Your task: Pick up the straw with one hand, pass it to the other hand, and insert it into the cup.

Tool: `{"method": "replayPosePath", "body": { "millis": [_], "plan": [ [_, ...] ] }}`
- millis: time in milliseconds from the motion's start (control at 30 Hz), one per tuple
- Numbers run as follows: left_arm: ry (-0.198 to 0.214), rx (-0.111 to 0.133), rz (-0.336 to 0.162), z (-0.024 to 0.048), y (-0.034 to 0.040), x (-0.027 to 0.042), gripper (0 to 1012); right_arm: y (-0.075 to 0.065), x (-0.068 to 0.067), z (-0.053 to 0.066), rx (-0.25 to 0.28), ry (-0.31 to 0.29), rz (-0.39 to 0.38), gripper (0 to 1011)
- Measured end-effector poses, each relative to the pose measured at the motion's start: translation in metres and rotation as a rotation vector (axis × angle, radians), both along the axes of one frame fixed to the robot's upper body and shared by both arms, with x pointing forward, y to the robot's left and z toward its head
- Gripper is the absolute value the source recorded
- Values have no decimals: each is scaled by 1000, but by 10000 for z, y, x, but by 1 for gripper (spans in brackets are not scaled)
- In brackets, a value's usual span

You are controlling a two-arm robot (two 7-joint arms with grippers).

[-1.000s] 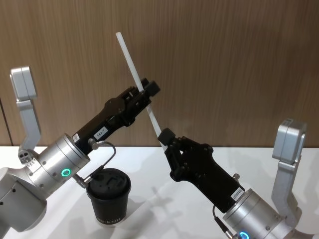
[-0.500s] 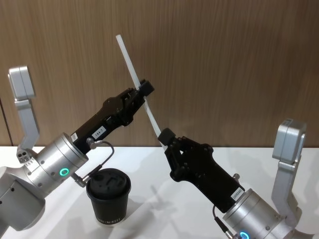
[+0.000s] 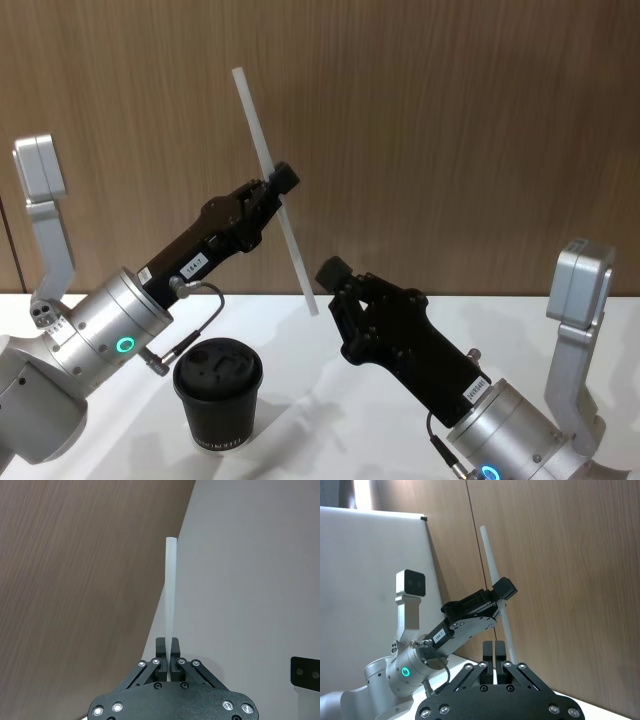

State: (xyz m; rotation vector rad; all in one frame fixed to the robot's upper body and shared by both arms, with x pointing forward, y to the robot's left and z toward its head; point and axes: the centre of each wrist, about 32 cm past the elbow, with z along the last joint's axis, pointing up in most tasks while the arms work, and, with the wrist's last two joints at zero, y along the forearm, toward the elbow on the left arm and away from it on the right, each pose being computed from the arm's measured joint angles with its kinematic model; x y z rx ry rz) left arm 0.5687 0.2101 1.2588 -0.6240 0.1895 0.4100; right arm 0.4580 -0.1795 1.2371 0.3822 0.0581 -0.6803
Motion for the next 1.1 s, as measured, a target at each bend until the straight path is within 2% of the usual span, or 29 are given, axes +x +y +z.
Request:
{"method": "replayPosePath", "body": {
  "millis": [233, 467, 500, 533, 667, 733, 800, 833, 867, 900, 967, 1000, 1033, 1100],
  "plan": [
    [4, 1, 5, -5, 4, 0, 11, 0, 0, 0, 0, 0, 0, 207],
    [5, 6, 16, -7, 9, -4, 5, 0, 0, 0, 0, 0, 0, 441],
    [5, 8, 18, -5, 9, -5, 6, 0, 0, 0, 0, 0, 0, 441],
    [2, 15, 24, 0, 12, -9, 5, 0, 0, 0, 0, 0, 0, 502],
    [-5, 34, 40, 13, 21, -19, 5, 0, 0, 0, 0, 0, 0, 620],
    [-17, 61, 61, 30, 36, -36, 6, 0, 0, 0, 0, 0, 0, 680],
    [-24, 77, 72, 42, 48, -47, 5, 0, 0, 0, 0, 0, 0, 757],
    [-27, 86, 80, 47, 53, -52, 5, 0, 0, 0, 0, 0, 0, 757],
    [-30, 92, 83, 52, 59, -58, 6, 0, 0, 0, 0, 0, 0, 813],
    [-38, 111, 98, 65, 72, -72, 6, 0, 0, 0, 0, 0, 0, 844],
    [-46, 128, 111, 76, 86, -85, 5, 0, 0, 0, 0, 0, 0, 883],
    [-53, 146, 124, 87, 101, -100, 5, 0, 0, 0, 0, 0, 0, 893],
    [-58, 159, 134, 96, 111, -110, 5, 0, 0, 0, 0, 0, 0, 948],
    [-66, 178, 148, 109, 127, -126, 5, 0, 0, 0, 0, 0, 0, 991]
  ]
}}
